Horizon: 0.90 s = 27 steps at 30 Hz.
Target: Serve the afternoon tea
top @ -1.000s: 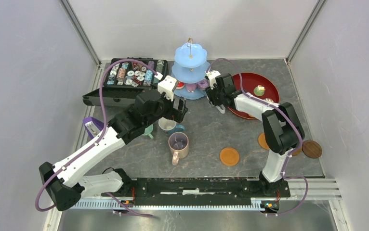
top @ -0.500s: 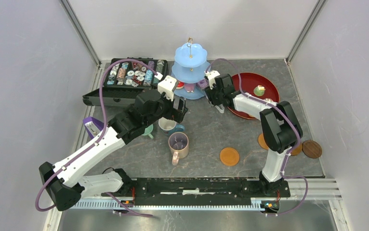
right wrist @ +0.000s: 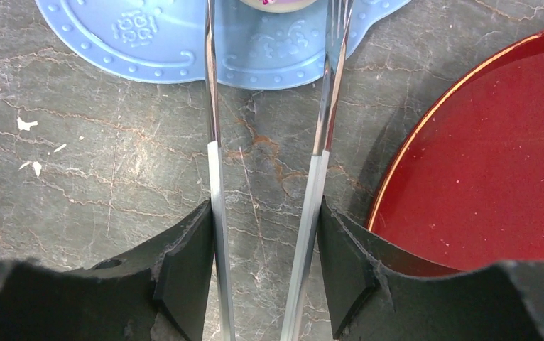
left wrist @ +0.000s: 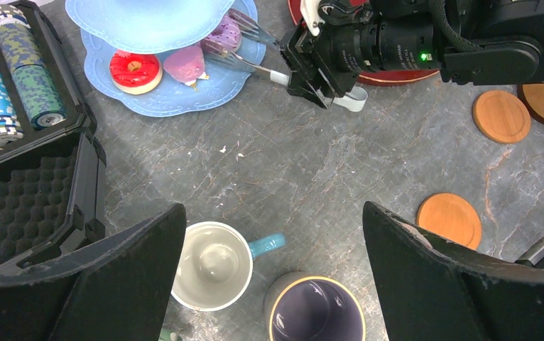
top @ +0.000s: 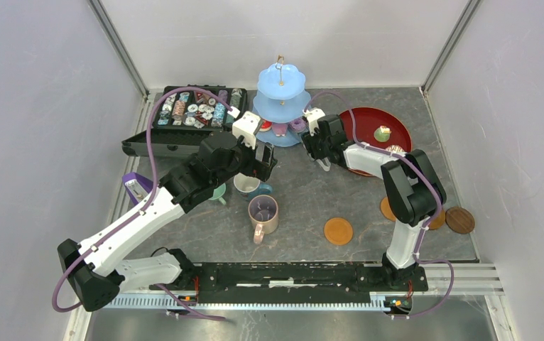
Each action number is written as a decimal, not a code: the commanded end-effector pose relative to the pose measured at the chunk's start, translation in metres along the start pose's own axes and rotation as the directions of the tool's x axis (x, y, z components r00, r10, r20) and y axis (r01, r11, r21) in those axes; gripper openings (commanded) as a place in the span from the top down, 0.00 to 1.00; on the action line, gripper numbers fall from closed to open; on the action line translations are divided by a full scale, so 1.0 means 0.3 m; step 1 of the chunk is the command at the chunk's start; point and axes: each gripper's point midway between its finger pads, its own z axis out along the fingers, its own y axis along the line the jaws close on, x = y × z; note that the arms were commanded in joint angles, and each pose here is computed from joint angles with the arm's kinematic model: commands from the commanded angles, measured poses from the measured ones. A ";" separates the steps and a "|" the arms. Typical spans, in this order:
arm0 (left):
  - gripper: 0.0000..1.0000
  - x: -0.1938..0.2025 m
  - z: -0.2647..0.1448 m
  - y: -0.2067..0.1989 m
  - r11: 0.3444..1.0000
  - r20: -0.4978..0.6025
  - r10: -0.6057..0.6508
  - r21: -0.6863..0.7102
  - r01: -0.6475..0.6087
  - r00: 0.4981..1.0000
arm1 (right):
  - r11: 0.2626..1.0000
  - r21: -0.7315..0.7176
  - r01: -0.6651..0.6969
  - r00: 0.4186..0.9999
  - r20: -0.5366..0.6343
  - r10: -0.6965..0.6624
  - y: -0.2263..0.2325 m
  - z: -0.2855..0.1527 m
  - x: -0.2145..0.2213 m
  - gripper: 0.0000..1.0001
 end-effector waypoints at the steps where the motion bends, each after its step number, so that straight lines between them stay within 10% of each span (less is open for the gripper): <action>1: 0.00 -0.033 0.003 0.003 1.000 0.039 0.019 0.001 -0.019 0.999 | 1.000 0.000 -0.017 0.996 0.086 0.017 0.004 -0.020 -0.072 0.43; 27: 0.00 -0.030 0.004 -0.002 1.000 0.036 0.015 0.008 -0.016 0.999 | 1.000 0.009 -0.020 0.988 0.152 0.019 0.007 -0.143 -0.070 0.41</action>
